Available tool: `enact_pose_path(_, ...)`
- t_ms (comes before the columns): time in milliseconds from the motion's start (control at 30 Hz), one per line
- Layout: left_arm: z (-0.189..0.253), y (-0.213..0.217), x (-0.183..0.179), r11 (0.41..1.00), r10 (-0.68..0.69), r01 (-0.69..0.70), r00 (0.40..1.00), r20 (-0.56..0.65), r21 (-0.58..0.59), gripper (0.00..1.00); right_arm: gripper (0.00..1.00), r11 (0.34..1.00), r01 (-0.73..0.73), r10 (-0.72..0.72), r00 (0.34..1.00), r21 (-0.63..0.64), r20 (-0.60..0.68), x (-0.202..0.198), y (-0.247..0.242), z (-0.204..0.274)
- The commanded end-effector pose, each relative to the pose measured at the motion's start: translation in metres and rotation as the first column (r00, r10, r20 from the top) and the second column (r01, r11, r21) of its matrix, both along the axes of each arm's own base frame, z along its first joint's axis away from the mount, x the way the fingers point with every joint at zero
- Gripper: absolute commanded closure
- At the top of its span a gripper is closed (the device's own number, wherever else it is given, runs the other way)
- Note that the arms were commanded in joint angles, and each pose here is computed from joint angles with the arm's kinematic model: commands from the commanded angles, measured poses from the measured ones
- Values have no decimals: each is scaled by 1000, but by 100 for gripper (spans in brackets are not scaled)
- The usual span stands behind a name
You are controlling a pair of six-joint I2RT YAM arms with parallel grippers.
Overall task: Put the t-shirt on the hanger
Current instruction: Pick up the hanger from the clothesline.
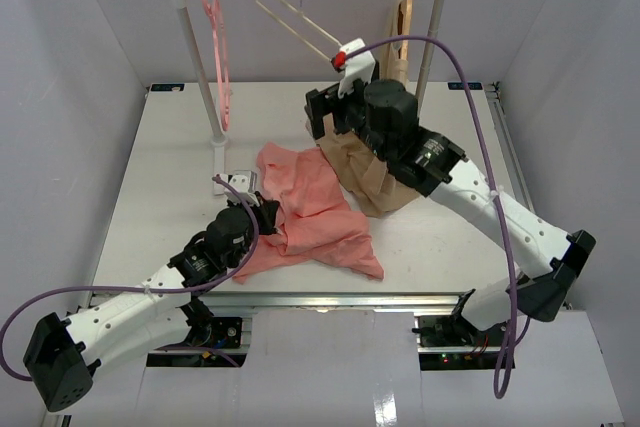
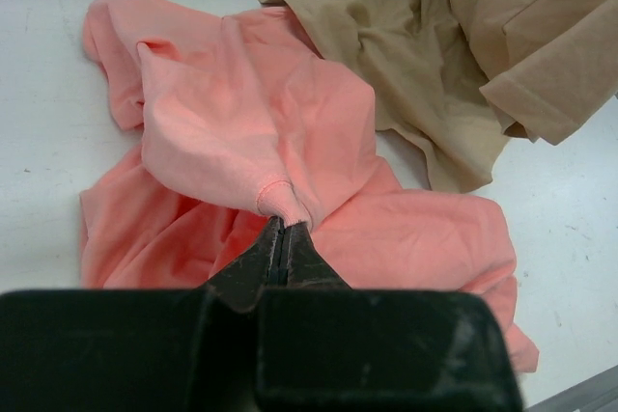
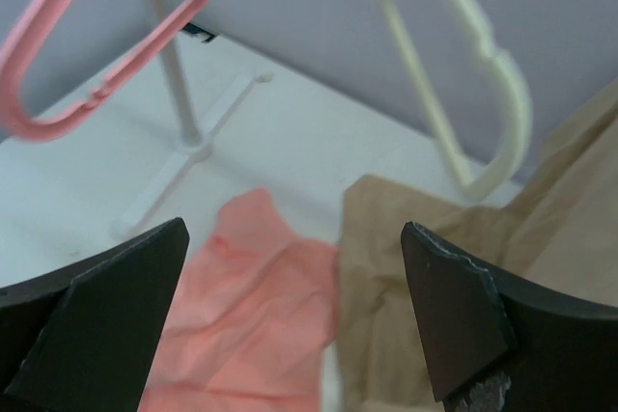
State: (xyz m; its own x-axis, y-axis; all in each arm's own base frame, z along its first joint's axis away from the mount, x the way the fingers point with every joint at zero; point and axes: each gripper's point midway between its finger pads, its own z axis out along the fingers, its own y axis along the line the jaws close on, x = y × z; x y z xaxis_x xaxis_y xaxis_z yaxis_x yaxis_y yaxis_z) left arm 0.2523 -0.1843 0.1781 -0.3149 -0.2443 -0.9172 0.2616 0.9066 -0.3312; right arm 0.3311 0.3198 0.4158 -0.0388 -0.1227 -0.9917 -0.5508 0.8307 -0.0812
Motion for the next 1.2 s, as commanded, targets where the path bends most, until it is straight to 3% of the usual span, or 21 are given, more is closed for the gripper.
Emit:
enact_pose_path(0,5,-6,-1,999,-30,31,999,27,-17,100,4,992,-14,32,989,-124,147,18,-2,35)
enact_pose_path(133,4,-16,-4,996,-82,83,997,14,-27,100,3,992,17,13,972,-127,234,36,-16,67)
enact_pose_path(267,9,-15,-6,995,-86,87,996,29,-43,100,3,998,-9,20,978,-54,206,70,-29,77)
enact_pose_path(567,8,-22,-10,990,-132,133,991,30,-45,100,9,957,-280,273,957,71,95,93,-33,63)
enact_pose_path(933,3,-28,-8,988,-149,149,989,15,-25,100,11,942,-322,318,947,97,55,105,-18,40)
enact_pose_path(1167,1,-30,-9,987,-160,161,987,8,-25,100,27,945,-308,304,951,114,51,112,-17,36)
